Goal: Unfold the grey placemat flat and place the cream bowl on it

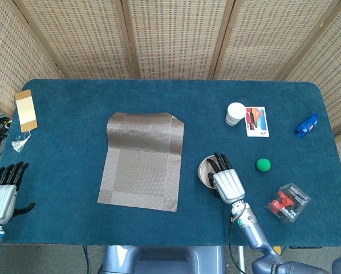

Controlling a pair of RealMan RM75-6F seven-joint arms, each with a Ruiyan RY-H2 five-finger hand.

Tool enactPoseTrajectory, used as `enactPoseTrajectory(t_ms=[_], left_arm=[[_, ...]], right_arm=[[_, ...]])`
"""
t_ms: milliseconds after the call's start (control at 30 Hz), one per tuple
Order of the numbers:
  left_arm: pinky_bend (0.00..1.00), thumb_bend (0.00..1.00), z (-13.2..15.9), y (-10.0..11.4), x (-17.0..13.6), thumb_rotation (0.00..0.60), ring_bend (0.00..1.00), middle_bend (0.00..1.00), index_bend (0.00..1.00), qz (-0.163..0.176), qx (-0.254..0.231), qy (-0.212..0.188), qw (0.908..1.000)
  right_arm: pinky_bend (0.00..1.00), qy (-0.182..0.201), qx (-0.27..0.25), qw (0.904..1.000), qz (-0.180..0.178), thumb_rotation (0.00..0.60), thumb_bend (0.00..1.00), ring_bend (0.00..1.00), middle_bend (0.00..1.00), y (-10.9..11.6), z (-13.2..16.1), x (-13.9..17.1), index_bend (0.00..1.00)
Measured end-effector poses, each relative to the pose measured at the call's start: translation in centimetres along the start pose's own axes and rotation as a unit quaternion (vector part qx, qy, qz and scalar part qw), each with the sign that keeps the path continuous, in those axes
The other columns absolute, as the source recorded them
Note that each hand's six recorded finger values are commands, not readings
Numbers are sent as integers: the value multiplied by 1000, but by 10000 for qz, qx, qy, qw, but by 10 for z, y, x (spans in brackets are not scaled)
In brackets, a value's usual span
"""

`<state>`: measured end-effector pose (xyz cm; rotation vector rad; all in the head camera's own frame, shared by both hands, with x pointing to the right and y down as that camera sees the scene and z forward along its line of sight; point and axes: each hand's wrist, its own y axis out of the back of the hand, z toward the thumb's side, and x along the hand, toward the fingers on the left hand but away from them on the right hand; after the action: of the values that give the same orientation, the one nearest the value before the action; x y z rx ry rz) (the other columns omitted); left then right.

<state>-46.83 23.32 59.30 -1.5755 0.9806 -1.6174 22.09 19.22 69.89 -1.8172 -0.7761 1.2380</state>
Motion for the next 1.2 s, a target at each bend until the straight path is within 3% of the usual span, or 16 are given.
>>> enactPoseTrajectory(t_ms=[200, 600, 767, 1067, 1133, 1200], left_arm=[[0, 91, 0, 1, 0, 600, 0, 0, 0, 6, -14, 4, 10000], [0, 91, 2, -3, 3, 600, 0, 0, 0, -55, 14, -22, 10000], [0, 91, 3, -3, 3, 600, 0, 0, 0, -31, 11, -40, 10000], [0, 91, 2, 0, 2, 600, 0, 0, 0, 5, -25, -28, 10000], [0, 91, 1, 1, 2, 600, 0, 0, 0, 19, -43, -19, 10000], [0, 91, 1, 2, 2, 600, 0, 0, 0, 22, -43, -16, 10000]], right_arm=[[107, -239, 215, 9994, -141, 600, 603, 24, 231, 15, -19, -9, 709], [107, -1201, 810, 9894, -136, 600, 602, 27, 215, 49, -94, -37, 707], [107, -1416, 988, 9850, -28, 600, 592, 28, 210, 52, -111, -47, 707], [108, -1569, 1208, 9800, 204, 600, 569, 30, 212, 39, -116, -66, 708], [101, -1574, 1256, 9792, 238, 600, 546, 30, 201, 36, -115, -67, 703], [86, -1574, 1292, 9787, 263, 600, 461, 24, 167, 34, -114, -67, 673]])
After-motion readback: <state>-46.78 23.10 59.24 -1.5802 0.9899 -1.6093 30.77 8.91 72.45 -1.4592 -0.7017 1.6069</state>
